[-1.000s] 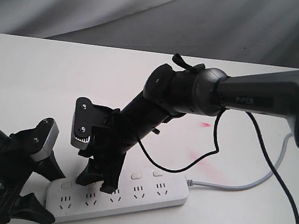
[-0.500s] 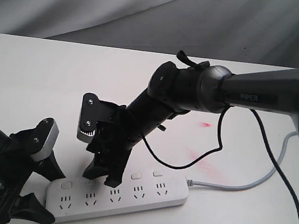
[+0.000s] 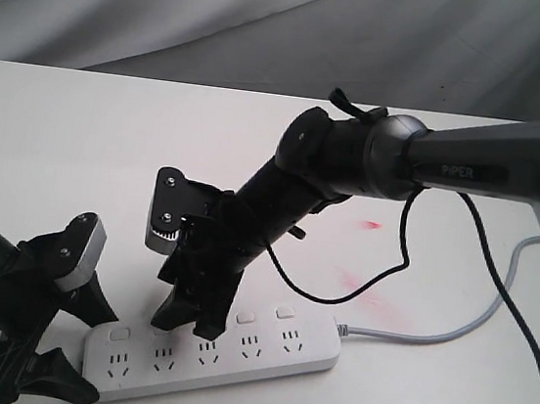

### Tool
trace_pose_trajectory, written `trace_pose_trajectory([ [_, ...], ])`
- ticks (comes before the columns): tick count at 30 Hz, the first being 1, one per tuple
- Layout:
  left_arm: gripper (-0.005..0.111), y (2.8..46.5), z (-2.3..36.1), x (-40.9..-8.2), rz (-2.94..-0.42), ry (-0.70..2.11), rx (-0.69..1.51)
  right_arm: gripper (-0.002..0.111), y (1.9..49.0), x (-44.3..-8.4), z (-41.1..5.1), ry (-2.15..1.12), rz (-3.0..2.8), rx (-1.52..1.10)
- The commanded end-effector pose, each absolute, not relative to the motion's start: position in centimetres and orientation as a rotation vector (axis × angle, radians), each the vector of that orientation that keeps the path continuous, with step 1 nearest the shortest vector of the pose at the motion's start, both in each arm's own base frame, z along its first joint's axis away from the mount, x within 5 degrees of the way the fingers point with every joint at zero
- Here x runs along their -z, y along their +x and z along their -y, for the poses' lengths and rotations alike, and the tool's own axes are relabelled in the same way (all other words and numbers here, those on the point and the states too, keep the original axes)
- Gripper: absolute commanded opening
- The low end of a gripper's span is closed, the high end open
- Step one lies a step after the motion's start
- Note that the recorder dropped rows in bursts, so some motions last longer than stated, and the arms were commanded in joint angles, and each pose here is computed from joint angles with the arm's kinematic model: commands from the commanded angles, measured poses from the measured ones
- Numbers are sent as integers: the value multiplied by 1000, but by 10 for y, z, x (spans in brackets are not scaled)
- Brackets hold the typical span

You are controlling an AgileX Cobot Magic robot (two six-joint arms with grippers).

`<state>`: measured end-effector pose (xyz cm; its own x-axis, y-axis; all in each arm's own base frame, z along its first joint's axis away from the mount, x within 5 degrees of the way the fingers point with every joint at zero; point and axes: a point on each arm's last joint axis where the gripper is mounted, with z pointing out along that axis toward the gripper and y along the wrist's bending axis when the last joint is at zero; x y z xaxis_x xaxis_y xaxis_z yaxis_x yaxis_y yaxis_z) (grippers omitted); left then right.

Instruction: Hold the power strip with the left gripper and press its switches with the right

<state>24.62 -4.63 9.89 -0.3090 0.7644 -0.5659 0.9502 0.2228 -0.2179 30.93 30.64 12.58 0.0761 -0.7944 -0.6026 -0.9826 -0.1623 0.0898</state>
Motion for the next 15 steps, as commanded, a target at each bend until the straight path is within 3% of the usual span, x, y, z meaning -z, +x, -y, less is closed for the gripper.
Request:
trace_pose_trajectory([
  [1, 55, 246, 44, -93, -2188, 1628, 717, 55, 308, -127, -308, -2023, -1752, -755],
  [6, 55, 246, 44, -93, -2188, 1628, 720, 55, 310, -107, -308, -2031, -1788, -744],
  [15, 55, 246, 44, -93, -2188, 1628, 720, 55, 307, -104, -313, -2090, -1751, -650],
])
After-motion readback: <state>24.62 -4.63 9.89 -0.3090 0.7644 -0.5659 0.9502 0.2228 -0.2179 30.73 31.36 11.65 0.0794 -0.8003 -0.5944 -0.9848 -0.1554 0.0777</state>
